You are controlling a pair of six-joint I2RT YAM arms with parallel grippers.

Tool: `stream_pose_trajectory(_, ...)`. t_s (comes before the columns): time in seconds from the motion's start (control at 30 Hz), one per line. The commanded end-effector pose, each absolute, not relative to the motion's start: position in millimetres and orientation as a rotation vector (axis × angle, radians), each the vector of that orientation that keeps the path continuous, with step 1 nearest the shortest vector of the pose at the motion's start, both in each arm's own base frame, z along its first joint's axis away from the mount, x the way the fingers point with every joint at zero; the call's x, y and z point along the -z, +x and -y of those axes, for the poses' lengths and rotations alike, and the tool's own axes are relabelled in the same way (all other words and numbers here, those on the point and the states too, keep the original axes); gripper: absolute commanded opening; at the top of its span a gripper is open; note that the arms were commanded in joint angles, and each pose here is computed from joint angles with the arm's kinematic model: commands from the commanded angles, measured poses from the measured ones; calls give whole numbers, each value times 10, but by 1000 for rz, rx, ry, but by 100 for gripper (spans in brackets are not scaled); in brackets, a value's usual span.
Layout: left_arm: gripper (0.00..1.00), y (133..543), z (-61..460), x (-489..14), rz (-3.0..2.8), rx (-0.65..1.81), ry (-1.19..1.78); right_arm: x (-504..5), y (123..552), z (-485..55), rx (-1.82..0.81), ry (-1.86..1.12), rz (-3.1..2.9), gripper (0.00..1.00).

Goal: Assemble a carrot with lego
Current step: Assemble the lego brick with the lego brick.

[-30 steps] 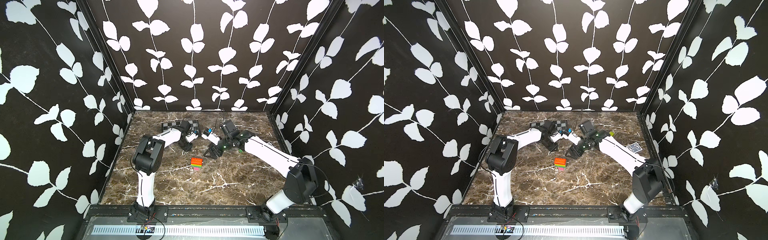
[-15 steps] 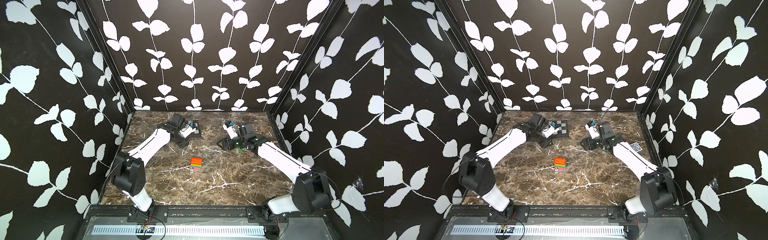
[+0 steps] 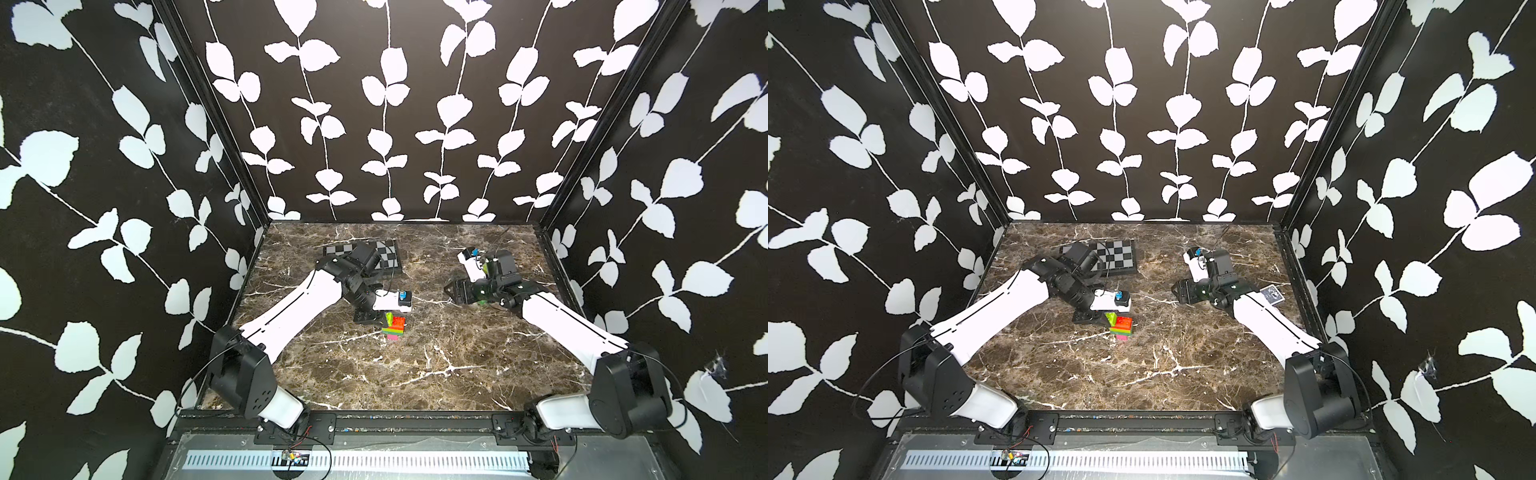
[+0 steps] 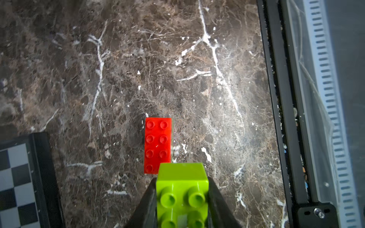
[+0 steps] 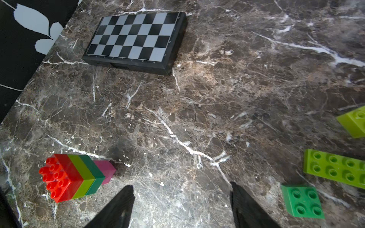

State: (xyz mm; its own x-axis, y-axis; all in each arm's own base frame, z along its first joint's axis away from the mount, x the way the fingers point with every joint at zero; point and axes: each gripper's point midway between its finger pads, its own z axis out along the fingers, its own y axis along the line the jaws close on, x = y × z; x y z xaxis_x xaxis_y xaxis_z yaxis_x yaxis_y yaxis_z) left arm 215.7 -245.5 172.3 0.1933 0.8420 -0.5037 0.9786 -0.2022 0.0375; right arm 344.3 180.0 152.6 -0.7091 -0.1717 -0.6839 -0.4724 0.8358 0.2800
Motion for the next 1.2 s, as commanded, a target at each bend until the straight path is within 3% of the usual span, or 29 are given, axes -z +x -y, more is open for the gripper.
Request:
stream_pose_trajectory(0.0, 2, 2093, 2579, -1735, -1578, 635, 2213, -1555, 3429, -1746, -587, -450, -2309, 77)
stream_pose_trajectory(0.33, 3, 2233, 2619, -1477, -1652, 572, 2352, -1536, 3413, -1721, -588, -453, -2315, 76)
stream_pose_trajectory(1.17, 10, 2392, 2676, -1238, -1788, 460, 2333, -1436, 3414, -1752, -618, -464, -2340, 74)
